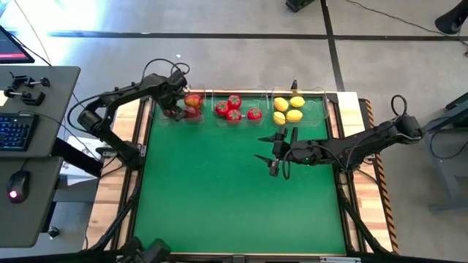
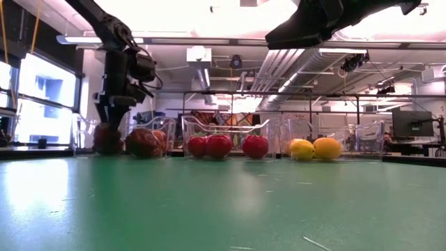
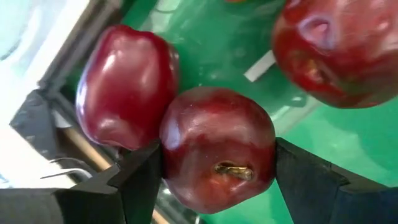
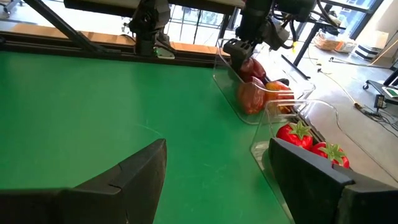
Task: Sort produce into baskets
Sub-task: Put the apple into the left transparent bin
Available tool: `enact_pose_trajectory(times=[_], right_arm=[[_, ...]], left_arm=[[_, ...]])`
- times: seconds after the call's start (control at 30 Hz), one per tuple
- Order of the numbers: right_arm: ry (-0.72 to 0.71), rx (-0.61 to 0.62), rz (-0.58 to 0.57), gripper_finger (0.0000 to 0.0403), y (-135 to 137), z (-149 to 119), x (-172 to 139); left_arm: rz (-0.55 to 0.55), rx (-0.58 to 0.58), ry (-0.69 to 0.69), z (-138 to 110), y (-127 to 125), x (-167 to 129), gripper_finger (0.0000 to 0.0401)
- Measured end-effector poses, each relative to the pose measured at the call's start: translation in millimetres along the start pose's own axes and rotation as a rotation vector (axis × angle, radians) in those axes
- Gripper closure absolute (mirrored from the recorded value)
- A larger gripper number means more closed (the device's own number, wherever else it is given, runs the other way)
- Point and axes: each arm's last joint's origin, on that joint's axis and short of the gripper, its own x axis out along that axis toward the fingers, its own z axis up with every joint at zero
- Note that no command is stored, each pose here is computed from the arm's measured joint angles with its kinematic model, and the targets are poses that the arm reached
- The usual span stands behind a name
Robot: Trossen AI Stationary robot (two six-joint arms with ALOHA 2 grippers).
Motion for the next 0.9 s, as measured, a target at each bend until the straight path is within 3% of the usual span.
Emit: enact_pose_trajectory(times=[0.3,0.47,0.9], right_arm=[[0.006,-0.003,0.0,0.013,0.0,-0.7,0.0],[0.007,-0.004,0.0,0.013,0.0,-0.8,0.0],[0.01,-0.005,0.0,0.013,0.1,-1.0,0.0]], left_arm=[[0.015,0.031,-0.008,1.3,-4.1,-1.1,0.0139],[-0.051,0.01,-0.005,0.1,-6.1,-1.4,0.0139],[-0.089,0.085,-0.014,0.2,-6.8,-1.5,0.0139]])
